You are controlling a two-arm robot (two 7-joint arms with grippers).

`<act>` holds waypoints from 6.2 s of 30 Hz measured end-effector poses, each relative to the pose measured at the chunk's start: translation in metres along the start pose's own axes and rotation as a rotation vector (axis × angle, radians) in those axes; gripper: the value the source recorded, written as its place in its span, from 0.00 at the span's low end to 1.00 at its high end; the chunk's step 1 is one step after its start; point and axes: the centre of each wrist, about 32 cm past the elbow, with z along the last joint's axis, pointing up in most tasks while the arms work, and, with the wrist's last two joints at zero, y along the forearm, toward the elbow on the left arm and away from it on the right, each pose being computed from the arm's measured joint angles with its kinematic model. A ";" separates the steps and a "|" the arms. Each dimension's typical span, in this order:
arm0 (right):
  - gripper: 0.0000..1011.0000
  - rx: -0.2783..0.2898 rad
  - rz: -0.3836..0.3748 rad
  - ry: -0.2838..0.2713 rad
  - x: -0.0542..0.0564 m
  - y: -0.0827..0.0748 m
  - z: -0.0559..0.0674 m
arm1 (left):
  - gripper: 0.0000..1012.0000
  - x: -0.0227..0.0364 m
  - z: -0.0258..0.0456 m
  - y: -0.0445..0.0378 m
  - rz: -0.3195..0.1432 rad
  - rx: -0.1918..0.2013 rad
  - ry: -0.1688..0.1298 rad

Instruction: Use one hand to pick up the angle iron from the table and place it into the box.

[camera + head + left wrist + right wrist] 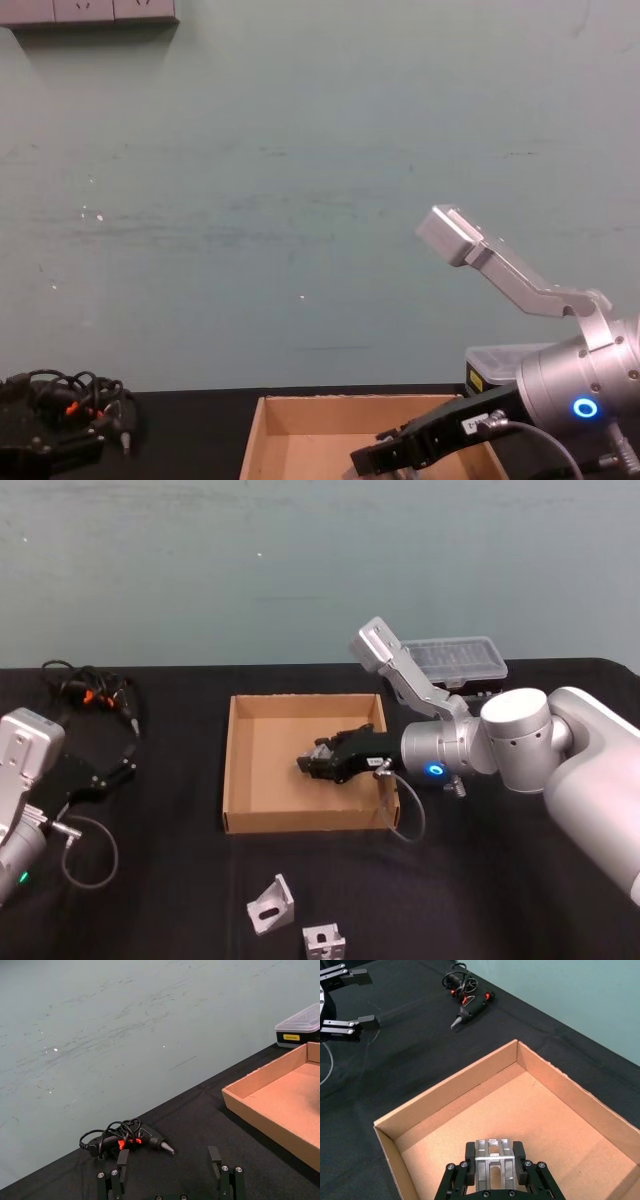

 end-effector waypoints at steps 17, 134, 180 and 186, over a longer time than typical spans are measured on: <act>0.58 0.006 -0.005 -0.003 0.000 -0.001 0.000 | 0.99 0.0000 0.0000 0.0000 0.000 0.000 0.000; 0.99 0.005 0.513 -0.369 -0.057 -0.070 -0.062 | 0.99 0.0000 0.0000 0.0000 0.000 0.000 0.000; 0.43 -0.024 0.540 -0.363 -0.059 -0.062 -0.057 | 0.99 0.0000 0.0000 0.0000 0.000 0.000 0.000; 0.23 -0.023 0.540 -0.363 -0.059 -0.062 -0.057 | 0.99 0.0000 0.0000 0.0000 0.000 0.000 0.000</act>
